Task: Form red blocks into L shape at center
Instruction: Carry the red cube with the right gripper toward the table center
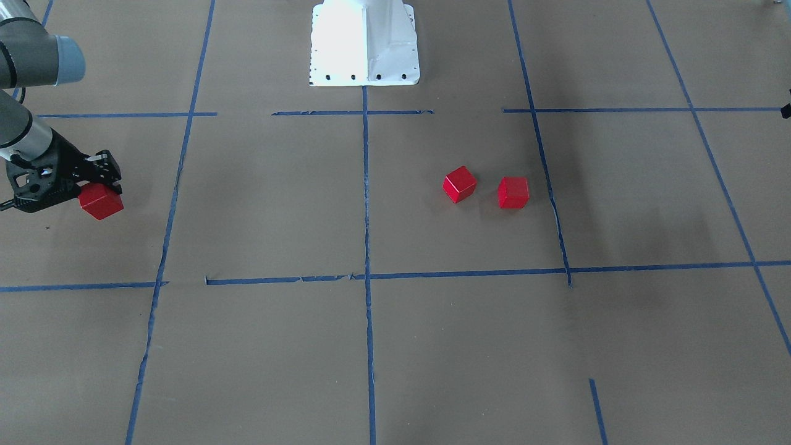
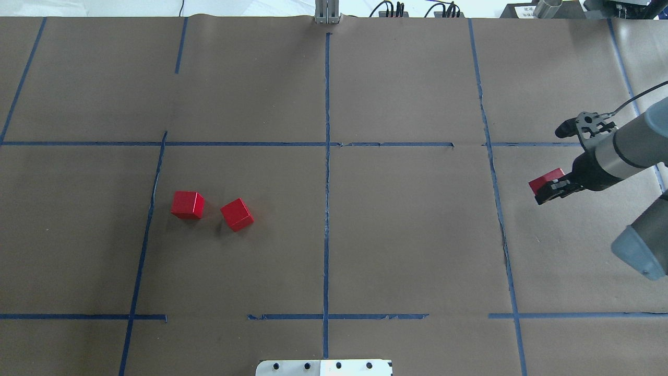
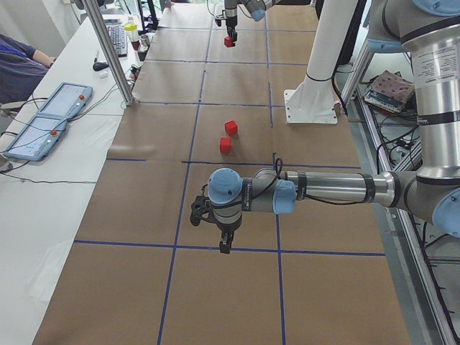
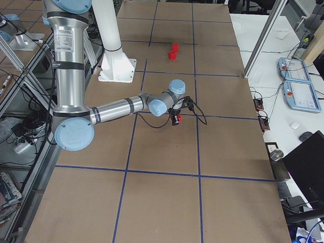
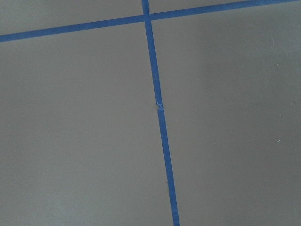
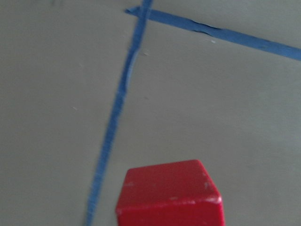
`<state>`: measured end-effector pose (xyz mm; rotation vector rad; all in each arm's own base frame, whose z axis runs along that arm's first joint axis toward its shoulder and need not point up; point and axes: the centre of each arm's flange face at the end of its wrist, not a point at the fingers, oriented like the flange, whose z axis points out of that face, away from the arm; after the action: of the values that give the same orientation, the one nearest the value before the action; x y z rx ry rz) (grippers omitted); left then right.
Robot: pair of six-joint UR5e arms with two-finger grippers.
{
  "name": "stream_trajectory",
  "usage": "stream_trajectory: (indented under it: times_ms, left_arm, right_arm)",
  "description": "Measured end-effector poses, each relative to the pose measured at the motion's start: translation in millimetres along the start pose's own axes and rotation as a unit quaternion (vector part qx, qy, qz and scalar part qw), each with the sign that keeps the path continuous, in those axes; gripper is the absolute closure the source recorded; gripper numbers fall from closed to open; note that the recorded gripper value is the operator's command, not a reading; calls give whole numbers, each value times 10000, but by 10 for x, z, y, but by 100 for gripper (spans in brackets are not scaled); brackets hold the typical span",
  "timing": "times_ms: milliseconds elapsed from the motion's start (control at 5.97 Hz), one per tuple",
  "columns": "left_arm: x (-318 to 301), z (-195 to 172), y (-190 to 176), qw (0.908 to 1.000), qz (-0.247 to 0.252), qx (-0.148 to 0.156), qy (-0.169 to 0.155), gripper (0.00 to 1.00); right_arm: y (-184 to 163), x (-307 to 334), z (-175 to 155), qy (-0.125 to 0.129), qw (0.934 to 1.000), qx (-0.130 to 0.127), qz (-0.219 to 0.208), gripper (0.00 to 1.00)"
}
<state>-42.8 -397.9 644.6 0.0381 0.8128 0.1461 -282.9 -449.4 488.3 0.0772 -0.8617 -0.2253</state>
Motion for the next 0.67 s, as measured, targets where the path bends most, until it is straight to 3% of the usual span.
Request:
stream_trajectory:
  times_ms: [168, 670]
  left_arm:
    - [-7, 6, 2, 10000, -7, -7, 1, 0]
    - [-30, 34, 27, 10000, -37, -38, 6, 0]
  right_arm:
    - [-204, -720, 60, -151, 9978, -40, 646, 100]
    - [-650, -2994, 151, 155, 9846, -181, 1733, 98]
